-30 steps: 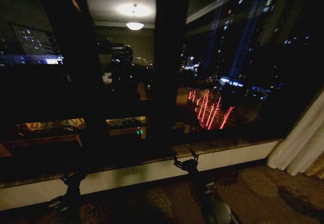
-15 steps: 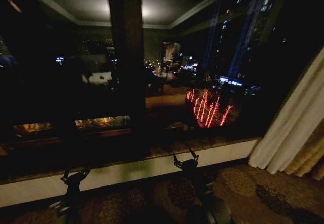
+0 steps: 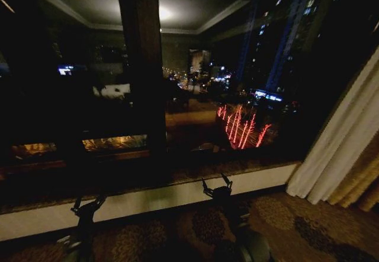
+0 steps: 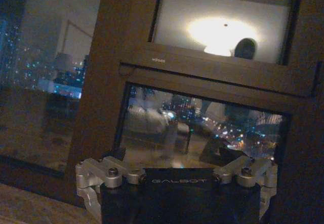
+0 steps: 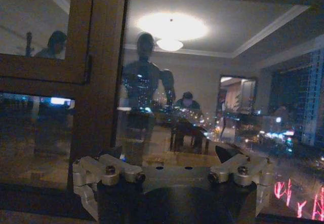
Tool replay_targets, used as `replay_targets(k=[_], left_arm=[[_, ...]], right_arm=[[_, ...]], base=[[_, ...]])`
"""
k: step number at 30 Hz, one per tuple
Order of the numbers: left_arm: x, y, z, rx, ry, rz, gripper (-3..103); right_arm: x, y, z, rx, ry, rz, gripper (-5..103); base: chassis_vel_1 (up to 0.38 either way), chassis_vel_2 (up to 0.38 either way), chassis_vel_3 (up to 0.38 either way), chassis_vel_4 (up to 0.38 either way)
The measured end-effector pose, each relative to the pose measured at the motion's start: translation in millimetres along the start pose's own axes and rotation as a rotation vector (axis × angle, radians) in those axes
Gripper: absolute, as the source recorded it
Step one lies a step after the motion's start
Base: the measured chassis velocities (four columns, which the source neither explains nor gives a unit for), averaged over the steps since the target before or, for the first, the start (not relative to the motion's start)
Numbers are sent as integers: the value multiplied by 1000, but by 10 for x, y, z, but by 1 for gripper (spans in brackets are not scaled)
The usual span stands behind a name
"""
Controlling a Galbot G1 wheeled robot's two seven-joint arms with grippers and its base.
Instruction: Open the curtains by pulling them apart, changing their state from closed to fully open.
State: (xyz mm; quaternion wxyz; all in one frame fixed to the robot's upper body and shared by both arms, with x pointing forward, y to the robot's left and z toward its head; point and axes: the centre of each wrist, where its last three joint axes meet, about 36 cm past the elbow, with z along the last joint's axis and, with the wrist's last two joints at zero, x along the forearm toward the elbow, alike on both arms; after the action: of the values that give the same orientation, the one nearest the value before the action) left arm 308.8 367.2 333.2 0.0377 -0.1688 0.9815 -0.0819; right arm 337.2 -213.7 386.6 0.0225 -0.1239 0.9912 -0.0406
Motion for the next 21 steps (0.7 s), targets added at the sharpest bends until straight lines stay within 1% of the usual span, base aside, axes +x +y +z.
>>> replay_targets(k=[4, 11, 15, 21], left_arm=[[0, -1, 1, 0, 0, 0, 100], [1, -3, 2, 1, 0, 1, 100], [1, -4, 2, 1, 1, 1, 100], [1, -4, 2, 1, 1, 1, 100]], right_arm=[[0, -1, 0, 0, 0, 0, 100], [0, -3, 0, 1, 0, 1, 100], [0, -3, 0, 1, 0, 1, 100], [0, -3, 0, 1, 0, 1, 100]], base=[[-4, -199, 4, 206], [39, -335, -63, 355], [152, -409, -158, 377], [297, -309, -283, 340]])
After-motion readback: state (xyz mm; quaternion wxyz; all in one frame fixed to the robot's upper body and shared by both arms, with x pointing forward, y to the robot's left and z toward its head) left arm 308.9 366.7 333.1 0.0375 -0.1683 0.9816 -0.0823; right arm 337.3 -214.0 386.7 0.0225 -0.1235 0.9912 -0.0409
